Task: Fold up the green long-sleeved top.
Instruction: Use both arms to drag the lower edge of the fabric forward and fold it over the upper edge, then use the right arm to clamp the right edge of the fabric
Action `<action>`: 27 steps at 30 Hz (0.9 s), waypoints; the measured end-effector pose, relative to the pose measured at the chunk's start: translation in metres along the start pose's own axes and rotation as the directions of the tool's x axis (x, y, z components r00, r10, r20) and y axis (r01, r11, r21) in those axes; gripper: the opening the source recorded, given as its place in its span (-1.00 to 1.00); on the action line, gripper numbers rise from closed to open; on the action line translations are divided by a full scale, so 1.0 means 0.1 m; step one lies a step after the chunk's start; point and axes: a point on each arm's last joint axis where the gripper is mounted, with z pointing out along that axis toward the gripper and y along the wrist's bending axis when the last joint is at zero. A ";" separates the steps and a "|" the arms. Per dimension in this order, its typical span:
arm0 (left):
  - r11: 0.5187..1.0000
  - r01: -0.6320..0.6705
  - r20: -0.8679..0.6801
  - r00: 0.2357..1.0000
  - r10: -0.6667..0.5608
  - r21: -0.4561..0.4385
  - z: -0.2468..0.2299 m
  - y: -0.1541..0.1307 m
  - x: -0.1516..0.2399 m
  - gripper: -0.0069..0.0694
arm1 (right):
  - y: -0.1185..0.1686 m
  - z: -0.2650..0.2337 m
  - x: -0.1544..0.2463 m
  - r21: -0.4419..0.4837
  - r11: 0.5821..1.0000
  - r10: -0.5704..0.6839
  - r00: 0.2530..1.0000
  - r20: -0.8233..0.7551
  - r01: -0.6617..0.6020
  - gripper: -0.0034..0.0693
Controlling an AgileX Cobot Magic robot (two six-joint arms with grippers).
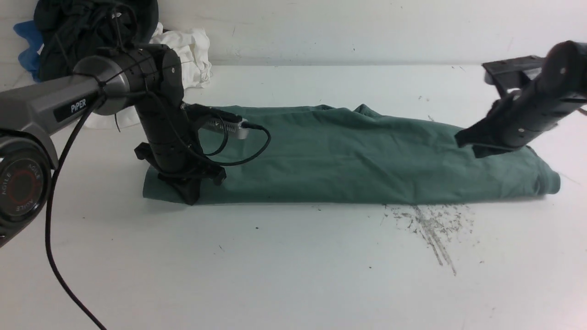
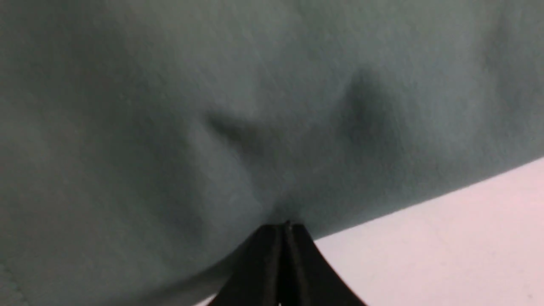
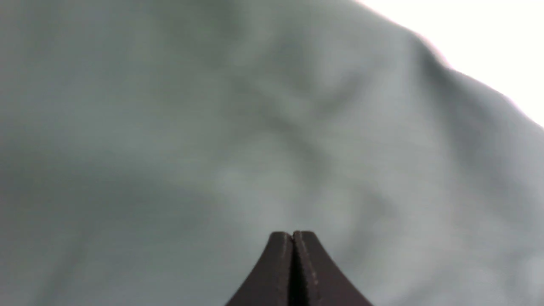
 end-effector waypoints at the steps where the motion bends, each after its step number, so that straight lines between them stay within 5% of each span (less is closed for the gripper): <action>1: 1.000 0.000 0.005 1.000 0.000 -0.001 -0.02 0.00 0.00 -0.84 | -0.12 0.05 0.04 0.012 0.999 0.041 0.999 -0.012 -0.041 -0.93; 11: 0.997 -0.010 0.242 0.970 0.028 -0.073 -1.09 -0.09 0.18 -0.84 | -0.80 0.12 0.31 0.055 0.950 0.310 0.948 -0.077 -0.307 -0.75; 16: 0.993 -0.007 0.434 0.899 0.058 -0.117 -2.08 -0.30 0.65 -0.84 | -0.85 -0.30 0.19 0.043 0.959 0.281 0.960 0.015 -0.282 -0.10; 21: 0.998 -0.013 0.561 0.826 0.048 -0.065 -2.47 -0.53 1.11 -0.84 | -0.87 -0.03 0.28 0.028 0.948 0.317 0.947 -0.046 -0.316 0.41; 27: 0.996 -0.040 0.632 0.771 0.084 -0.084 -2.66 -0.69 1.63 -0.84 | -0.84 0.35 0.39 -0.024 0.913 0.404 0.908 -0.109 -0.408 0.44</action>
